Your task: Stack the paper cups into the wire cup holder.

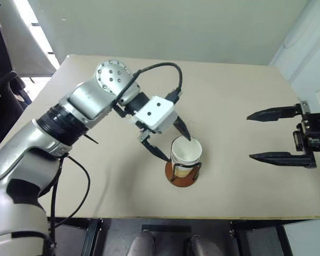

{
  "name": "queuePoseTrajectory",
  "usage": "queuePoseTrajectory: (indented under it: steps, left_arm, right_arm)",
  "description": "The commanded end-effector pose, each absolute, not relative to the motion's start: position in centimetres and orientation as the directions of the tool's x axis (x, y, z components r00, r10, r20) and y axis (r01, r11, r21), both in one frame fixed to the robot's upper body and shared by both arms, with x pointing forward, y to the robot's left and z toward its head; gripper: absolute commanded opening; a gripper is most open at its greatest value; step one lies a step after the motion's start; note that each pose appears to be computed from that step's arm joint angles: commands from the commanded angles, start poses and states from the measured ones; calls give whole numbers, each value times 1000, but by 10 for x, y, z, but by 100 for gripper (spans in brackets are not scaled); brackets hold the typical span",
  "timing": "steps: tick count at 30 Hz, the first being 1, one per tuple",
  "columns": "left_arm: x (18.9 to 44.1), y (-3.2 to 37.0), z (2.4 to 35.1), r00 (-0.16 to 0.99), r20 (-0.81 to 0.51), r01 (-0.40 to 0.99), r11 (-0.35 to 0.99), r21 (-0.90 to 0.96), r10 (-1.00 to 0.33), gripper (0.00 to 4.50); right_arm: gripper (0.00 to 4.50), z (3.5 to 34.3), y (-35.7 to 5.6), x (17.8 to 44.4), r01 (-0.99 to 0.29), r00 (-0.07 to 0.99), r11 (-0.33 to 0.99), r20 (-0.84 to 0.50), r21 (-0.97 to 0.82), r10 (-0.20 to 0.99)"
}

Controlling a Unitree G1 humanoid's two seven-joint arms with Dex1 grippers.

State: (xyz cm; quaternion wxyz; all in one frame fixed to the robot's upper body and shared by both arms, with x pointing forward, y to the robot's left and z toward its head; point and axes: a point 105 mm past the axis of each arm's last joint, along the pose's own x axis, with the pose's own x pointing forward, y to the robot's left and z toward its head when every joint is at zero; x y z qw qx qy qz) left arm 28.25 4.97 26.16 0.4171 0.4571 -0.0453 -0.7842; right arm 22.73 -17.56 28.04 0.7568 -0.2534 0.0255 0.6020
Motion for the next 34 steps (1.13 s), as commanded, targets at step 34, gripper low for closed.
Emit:
queuePoseTrajectory:
  steps: [34]
  left_arm:
    - [253,280,247,468,-353,882,453,129,-810,448]
  right_arm:
    - [450,264,-239,293,-952,299,258,-313,-165,901]
